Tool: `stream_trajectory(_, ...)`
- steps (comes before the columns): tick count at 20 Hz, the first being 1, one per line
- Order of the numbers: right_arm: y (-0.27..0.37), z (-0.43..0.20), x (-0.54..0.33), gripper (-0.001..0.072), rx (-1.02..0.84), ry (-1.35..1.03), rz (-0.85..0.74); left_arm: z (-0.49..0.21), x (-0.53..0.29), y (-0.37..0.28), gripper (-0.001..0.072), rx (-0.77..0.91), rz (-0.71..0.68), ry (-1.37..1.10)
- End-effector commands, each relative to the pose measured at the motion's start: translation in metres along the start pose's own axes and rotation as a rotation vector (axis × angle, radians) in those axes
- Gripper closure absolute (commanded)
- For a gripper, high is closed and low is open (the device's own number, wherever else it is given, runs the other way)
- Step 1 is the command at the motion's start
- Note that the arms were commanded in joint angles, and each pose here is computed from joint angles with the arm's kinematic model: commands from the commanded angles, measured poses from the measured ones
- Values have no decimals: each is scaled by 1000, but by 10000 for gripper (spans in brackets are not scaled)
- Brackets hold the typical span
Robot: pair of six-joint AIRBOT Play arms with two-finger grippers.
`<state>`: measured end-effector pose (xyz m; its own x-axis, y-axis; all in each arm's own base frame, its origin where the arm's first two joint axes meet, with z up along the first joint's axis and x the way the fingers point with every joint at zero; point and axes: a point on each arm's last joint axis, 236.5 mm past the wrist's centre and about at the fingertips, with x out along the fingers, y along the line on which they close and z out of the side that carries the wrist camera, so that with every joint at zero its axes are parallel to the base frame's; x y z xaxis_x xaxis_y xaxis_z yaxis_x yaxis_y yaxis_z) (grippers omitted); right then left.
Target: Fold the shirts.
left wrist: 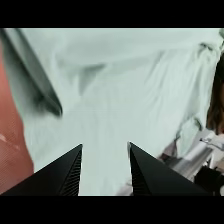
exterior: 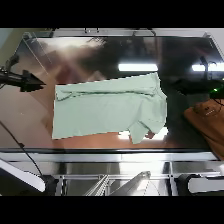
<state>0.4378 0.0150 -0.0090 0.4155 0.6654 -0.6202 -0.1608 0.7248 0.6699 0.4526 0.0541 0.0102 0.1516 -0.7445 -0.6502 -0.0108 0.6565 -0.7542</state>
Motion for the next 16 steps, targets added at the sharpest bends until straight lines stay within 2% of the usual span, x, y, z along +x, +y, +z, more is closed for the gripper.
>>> stream_trajectory(1,-23,-83,-26,342,172,192,-66,-82,-6,0,385,-98,45,84)
stream_trajectory(5,-34,-161,-2,342,361,276,-50,-199,30,48,384,-280,233,184)
stream_trajectory(8,-32,-193,13,342,423,308,-49,-240,41,70,384,-359,347,217)
stream_trajectory(15,9,-178,58,345,383,269,31,-252,78,61,384,-337,316,299)
stream_trajectory(16,15,-176,63,406,381,265,45,-250,85,59,383,-335,305,301)
